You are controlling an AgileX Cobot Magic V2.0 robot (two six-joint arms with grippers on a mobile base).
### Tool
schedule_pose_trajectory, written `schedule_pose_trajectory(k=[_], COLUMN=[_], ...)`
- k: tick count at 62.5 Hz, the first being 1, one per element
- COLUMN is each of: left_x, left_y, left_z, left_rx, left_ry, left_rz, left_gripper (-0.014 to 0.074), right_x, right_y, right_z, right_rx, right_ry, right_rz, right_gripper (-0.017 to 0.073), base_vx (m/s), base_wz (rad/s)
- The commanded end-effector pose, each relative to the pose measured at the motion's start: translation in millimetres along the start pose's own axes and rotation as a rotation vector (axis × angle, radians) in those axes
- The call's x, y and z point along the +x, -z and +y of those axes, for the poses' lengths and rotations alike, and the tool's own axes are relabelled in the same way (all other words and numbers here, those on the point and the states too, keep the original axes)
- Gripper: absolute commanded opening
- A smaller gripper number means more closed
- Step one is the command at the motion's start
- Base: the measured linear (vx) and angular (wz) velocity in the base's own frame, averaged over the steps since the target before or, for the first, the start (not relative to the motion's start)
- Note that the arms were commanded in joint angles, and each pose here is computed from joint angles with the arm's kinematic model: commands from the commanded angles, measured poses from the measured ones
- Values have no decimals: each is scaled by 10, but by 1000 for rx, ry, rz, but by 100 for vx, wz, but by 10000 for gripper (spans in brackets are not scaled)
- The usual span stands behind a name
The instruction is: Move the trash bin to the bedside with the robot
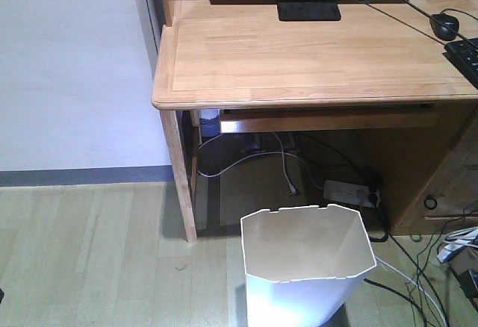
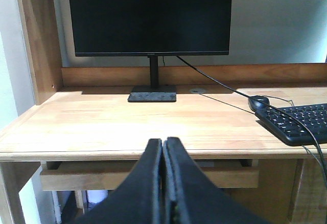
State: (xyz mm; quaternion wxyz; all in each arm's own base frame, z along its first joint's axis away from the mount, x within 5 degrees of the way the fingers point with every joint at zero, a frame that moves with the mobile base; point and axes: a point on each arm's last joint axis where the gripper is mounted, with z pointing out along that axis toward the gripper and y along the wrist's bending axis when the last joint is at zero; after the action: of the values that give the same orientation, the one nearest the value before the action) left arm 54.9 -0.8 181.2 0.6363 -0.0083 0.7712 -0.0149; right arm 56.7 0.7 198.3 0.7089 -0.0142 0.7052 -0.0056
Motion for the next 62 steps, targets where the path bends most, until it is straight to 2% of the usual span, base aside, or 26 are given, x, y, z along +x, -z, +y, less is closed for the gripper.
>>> schedule_pose_trajectory(k=[1, 62], left_x=[-8, -8], left_y=[-5, -5], left_z=[-3, -3], left_rx=[8, 8], left_ry=[6, 6], left_rz=[-65, -65], left_gripper=[-6, -6], right_x=[-50, -52], right_y=[8, 8], right_z=[-1, -1], right_rx=[3, 3], right_ry=[11, 11], right_rz=[-76, -78], right_gripper=[-9, -9], base_vx=[0, 0], base_wz=[0, 0])
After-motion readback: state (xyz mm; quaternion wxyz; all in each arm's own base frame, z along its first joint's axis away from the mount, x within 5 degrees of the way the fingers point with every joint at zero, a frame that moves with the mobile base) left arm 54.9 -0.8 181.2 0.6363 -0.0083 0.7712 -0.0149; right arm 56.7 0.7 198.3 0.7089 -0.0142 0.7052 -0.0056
